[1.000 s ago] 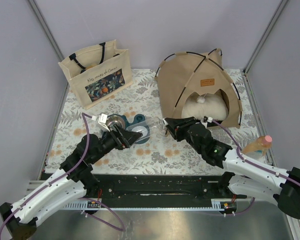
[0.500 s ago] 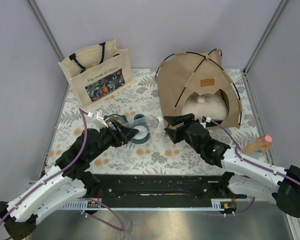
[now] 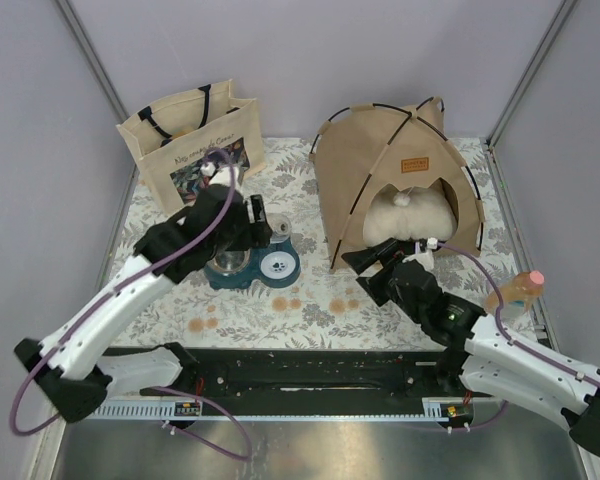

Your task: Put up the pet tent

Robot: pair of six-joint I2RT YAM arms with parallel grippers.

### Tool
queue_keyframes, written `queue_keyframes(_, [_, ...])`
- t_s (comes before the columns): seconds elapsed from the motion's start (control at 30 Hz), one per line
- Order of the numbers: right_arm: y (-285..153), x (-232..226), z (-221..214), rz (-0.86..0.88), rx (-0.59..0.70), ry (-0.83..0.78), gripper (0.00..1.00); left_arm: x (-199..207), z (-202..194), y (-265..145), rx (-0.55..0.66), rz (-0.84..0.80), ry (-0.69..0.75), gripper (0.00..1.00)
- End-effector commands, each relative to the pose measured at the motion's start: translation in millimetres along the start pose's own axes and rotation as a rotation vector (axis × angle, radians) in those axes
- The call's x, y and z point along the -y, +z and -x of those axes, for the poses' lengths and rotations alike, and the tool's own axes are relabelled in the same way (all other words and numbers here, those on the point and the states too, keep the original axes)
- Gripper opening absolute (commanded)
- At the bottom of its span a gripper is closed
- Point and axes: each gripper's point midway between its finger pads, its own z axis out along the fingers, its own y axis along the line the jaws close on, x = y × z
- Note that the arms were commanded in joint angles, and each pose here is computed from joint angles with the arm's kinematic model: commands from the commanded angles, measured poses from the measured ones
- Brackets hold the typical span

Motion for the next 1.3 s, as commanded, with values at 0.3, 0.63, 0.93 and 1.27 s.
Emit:
queue_keyframes(0.3, [-32.3, 83.5, 10.2, -0.104, -0.007, -0.252, 1.00, -10.4, 26.3, 55.6, -0.229, 0.146, 0.246, 0.47])
queue_keyframes(0.63, [-40.0, 83.4, 12.8, -0.081, -0.007, -0.258, 0.99, -8.6, 24.1, 90.1, -0.346, 0.183, 0.286, 0.46])
queue_keyframes(0.93, [-40.6, 86.5, 11.5, -0.070, -0.011, -0.253, 0.99, -13.5, 17.6, 107.2, -0.394, 0.223, 0.307, 0.46])
queue_keyframes(1.27, [-40.4, 90.3, 11.1, -0.070, -0.010, -0.249, 0.99, -10.7, 13.5, 134.5, -0.419, 0.236, 0.311, 0.46])
